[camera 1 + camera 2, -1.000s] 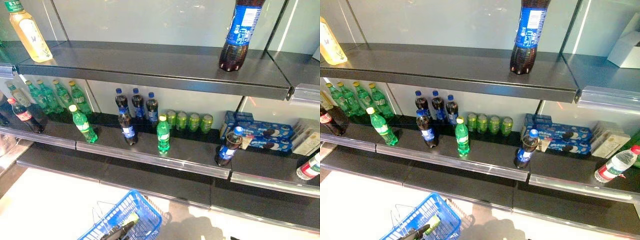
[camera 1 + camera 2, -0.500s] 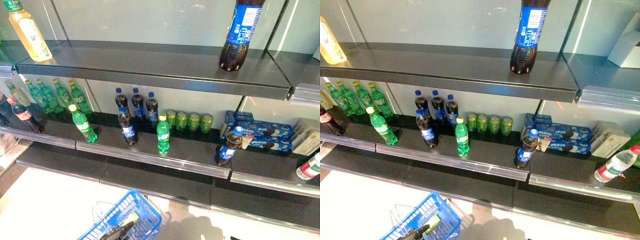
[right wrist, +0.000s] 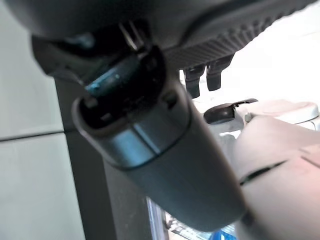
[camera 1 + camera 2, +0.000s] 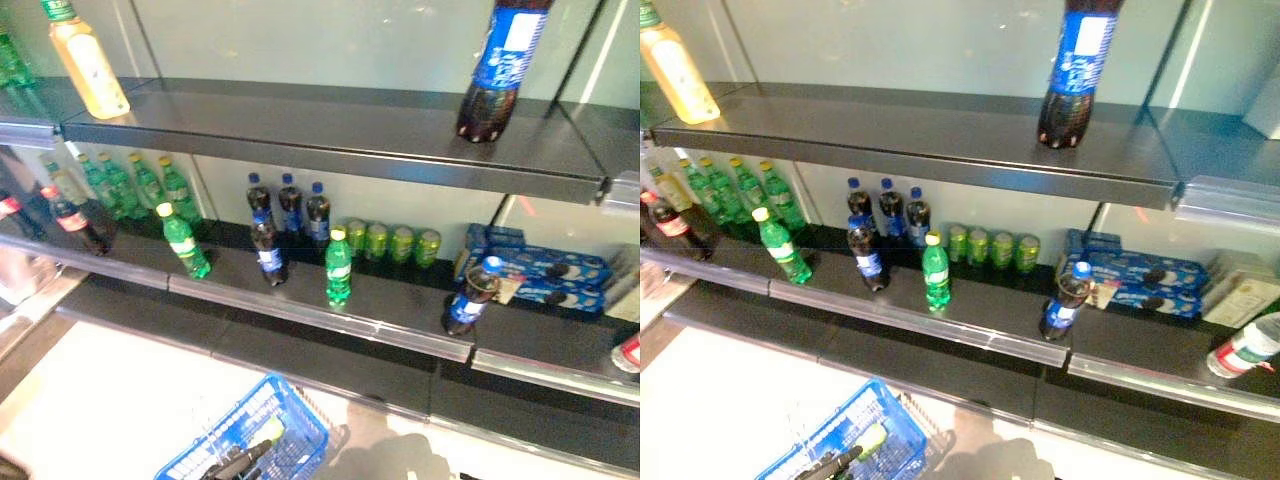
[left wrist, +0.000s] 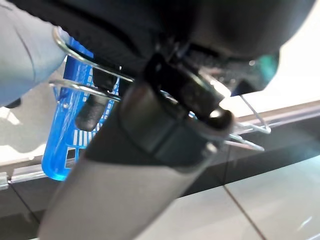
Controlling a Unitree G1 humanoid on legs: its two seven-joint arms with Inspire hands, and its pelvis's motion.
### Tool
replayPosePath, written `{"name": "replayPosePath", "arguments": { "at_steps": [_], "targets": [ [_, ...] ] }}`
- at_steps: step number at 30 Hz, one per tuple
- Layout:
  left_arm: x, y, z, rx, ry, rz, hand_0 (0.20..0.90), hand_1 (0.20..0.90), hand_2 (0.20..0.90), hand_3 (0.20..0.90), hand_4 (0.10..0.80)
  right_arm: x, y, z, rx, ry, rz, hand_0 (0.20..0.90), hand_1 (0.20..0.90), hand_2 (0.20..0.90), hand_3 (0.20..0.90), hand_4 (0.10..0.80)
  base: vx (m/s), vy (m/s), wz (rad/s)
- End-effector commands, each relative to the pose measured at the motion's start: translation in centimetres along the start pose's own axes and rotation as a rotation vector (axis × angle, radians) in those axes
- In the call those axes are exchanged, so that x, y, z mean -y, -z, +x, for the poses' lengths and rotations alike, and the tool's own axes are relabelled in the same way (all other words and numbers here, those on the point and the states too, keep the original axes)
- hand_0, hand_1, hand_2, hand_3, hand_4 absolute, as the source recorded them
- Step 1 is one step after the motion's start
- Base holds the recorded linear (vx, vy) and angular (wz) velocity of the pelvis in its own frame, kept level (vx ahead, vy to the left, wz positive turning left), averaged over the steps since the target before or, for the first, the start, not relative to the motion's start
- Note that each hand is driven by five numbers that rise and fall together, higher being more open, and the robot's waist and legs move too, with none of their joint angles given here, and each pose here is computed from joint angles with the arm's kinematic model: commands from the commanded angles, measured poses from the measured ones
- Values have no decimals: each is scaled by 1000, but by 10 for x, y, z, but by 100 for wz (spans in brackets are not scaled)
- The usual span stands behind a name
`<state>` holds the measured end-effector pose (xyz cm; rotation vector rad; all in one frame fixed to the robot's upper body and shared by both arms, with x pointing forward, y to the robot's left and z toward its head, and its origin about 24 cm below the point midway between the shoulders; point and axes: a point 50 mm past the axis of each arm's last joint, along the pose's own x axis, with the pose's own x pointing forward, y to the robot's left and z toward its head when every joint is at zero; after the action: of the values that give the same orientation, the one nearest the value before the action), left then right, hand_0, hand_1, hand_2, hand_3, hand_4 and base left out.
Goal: Pick up the drink and place into the basket.
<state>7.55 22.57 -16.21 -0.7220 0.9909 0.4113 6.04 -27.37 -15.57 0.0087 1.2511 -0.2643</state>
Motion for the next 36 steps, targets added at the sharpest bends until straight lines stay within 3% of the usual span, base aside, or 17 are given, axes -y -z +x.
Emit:
{"name": "replayPosePath", "arguments": {
  "at_steps": [1,5,14,19,24,36],
  "targets": [
    [35,-51,9,167,196,141,300,300,300,200,100,7,-29,2,87,56,55,900,900,900,900,800,-154,188,100],
    [47,-51,12,157,244,155,300,300,300,200,100,17,-27,0,94,99,69,900,900,900,900,800,-49,323,138],
    [19,-58,4,160,184,150,300,300,300,200,100,15,-29,0,98,72,33,900,900,900,900,800,110,262,58],
    [36,-76,9,181,220,192,300,300,300,200,100,5,-33,3,97,55,55,900,900,900,900,800,79,249,46],
    [51,-79,13,179,236,238,300,300,300,200,100,0,-35,3,106,30,61,900,900,900,900,800,126,41,90],
    [39,-64,11,95,228,340,300,300,300,200,100,0,-12,2,59,29,109,900,900,900,900,800,336,32,93]
  ]
}}
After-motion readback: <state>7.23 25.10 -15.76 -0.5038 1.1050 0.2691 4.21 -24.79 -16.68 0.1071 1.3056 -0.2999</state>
